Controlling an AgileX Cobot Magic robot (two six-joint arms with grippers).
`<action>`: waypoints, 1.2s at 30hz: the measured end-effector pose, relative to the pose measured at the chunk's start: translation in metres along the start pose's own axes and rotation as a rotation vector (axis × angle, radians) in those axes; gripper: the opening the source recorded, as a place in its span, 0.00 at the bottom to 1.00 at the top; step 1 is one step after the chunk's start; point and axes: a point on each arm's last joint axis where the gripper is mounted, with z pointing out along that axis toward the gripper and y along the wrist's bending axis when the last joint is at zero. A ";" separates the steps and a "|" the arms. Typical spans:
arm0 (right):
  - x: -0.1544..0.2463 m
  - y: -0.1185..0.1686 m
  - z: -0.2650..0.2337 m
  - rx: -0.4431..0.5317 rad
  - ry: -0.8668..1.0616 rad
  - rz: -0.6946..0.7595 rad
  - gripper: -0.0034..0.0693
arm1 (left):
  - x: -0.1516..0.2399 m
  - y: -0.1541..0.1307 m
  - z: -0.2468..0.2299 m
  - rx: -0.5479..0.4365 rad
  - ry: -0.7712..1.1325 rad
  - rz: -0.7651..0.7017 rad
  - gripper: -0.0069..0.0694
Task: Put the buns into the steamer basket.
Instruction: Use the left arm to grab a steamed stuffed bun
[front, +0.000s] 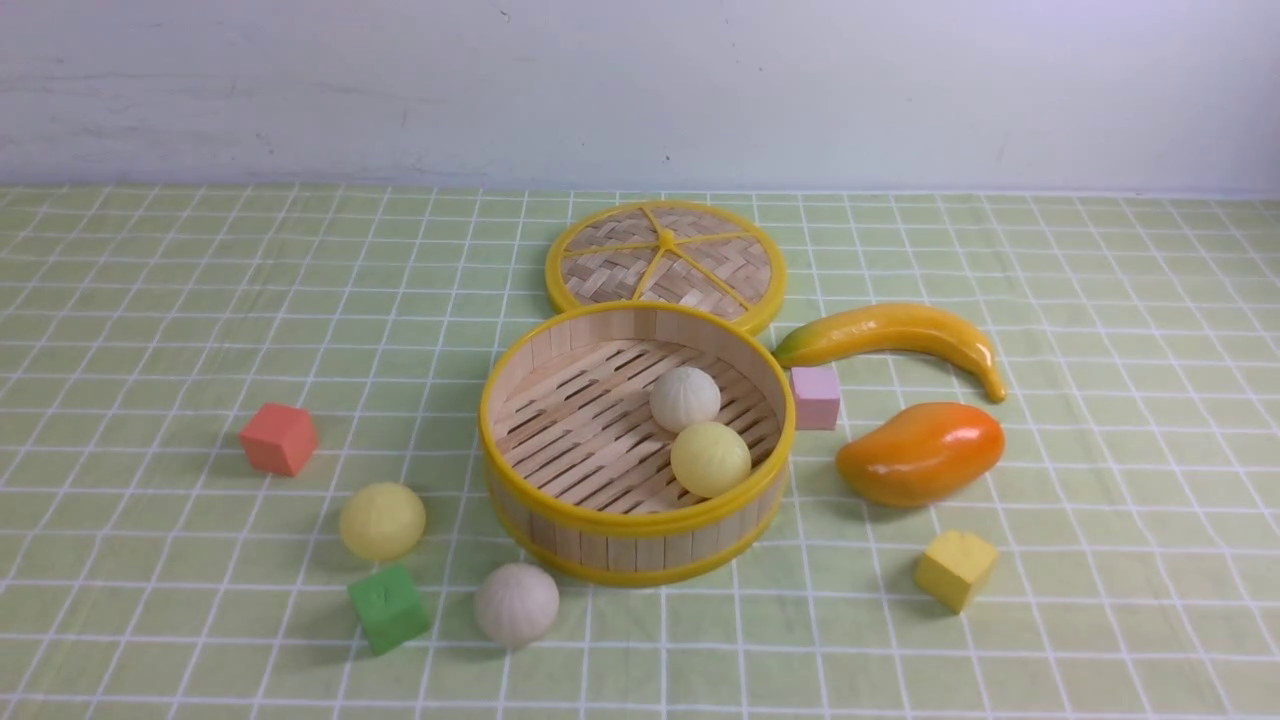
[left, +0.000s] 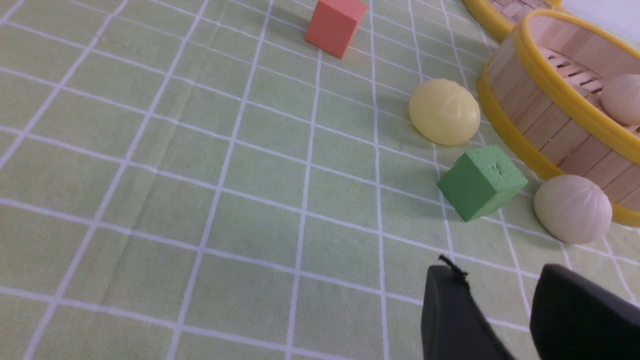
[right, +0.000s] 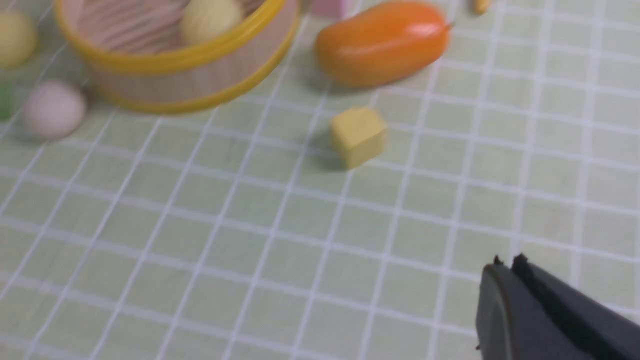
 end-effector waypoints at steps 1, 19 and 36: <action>0.001 -0.004 -0.004 0.046 -0.031 0.000 0.03 | 0.000 0.000 0.000 0.000 0.000 0.000 0.40; 0.121 -0.028 0.044 0.384 -0.259 0.020 0.04 | 0.000 0.000 0.000 0.000 -0.001 0.000 0.40; 0.139 -0.030 0.062 0.385 -0.257 0.006 0.06 | 0.000 0.000 0.000 0.000 -0.001 0.000 0.40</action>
